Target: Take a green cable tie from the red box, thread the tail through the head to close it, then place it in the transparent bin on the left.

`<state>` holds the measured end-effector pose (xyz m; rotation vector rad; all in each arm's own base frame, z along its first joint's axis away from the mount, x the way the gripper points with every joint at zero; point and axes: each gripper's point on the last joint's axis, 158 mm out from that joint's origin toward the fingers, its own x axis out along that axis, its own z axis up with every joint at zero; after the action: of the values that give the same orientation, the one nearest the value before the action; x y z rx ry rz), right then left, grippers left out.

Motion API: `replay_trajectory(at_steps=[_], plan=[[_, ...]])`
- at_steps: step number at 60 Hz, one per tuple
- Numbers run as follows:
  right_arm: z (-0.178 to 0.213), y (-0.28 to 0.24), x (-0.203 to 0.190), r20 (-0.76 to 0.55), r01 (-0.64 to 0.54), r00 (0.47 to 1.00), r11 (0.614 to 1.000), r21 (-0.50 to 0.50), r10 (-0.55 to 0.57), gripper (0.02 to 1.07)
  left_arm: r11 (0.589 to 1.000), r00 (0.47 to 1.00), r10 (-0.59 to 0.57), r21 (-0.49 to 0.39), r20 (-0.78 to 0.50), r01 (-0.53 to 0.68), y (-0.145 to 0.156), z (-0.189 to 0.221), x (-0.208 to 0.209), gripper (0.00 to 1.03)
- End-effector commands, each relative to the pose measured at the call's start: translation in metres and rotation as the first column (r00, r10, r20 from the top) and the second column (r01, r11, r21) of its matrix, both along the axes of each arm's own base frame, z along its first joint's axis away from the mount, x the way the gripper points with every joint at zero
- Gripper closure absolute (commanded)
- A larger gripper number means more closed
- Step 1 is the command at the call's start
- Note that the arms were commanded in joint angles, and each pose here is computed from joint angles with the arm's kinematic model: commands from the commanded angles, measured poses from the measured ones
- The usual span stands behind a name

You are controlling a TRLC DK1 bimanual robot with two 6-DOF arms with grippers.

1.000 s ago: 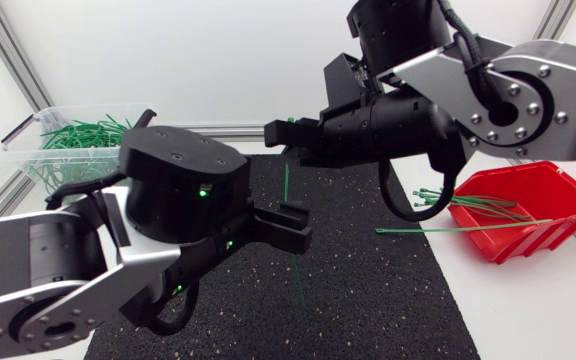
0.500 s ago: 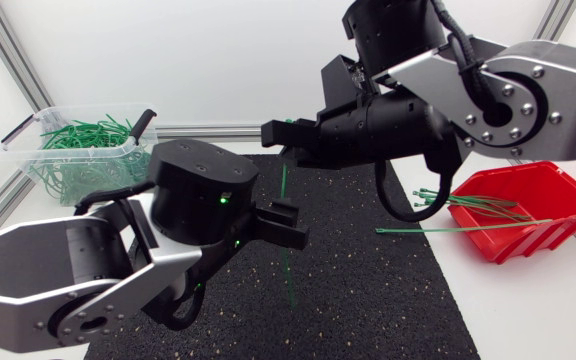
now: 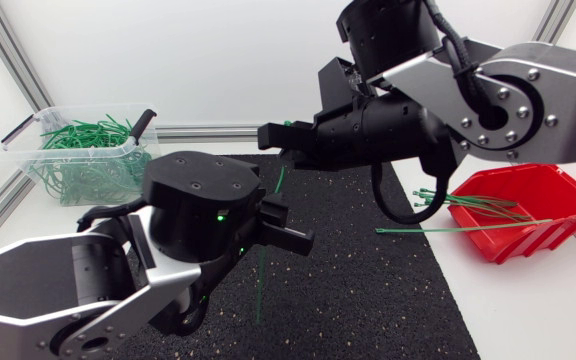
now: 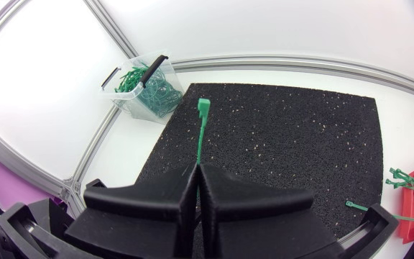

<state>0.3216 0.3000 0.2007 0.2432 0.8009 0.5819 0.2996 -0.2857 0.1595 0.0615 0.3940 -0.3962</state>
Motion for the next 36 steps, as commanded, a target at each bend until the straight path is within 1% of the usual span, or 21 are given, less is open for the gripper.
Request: replay_trajectory(at_steps=[1, 3, 14, 15, 19, 22, 28, 36], plan=[[0.005, 0.003, -0.002, -0.001, 0.013, 1.000, 1.000, 0.019, -0.013, 1.01, 0.998, 1.000, -0.008, 0.066, -0.010, 0.009, 0.004, -0.022, -0.004, 0.96], [0.005, 0.003, -0.002, 0.001, 0.011, 1.000, 1.000, 0.017, -0.011, 1.01, 0.997, 1.000, -0.010, 0.070, -0.008, 0.011, 0.005, -0.022, -0.005, 0.99], [0.014, 0.007, -0.002, 0.073, -0.038, 0.997, 0.999, 0.023, 0.036, 1.01, 0.997, 1.000, -0.010, 0.082, -0.002, 0.011, 0.010, -0.026, -0.005, 0.99], [0.015, 0.007, -0.002, 0.083, -0.043, 0.996, 0.999, 0.024, 0.041, 0.99, 0.997, 1.000, -0.010, 0.081, 0.001, 0.010, 0.011, -0.026, -0.005, 0.99], [0.021, 0.006, -0.005, 0.108, -0.060, 0.993, 0.998, 0.027, 0.057, 0.84, 0.997, 1.000, -0.009, 0.077, 0.006, 0.008, 0.014, -0.025, -0.005, 0.99], [0.023, 0.006, -0.007, 0.115, -0.071, 0.991, 0.997, 0.029, 0.067, 0.78, 0.997, 1.000, -0.010, 0.075, 0.004, 0.010, 0.017, -0.024, -0.005, 0.99], [0.024, 0.002, -0.008, 0.111, -0.087, 0.990, 0.995, 0.039, 0.083, 0.78, 0.998, 1.000, -0.028, 0.048, -0.009, 0.029, 0.021, -0.021, -0.004, 0.99], [0.021, 0.001, -0.010, 0.111, -0.099, 0.989, 0.995, 0.028, 0.095, 0.78, 0.999, 0.999, -0.032, 0.043, -0.009, 0.032, 0.021, -0.021, -0.004, 0.99]])
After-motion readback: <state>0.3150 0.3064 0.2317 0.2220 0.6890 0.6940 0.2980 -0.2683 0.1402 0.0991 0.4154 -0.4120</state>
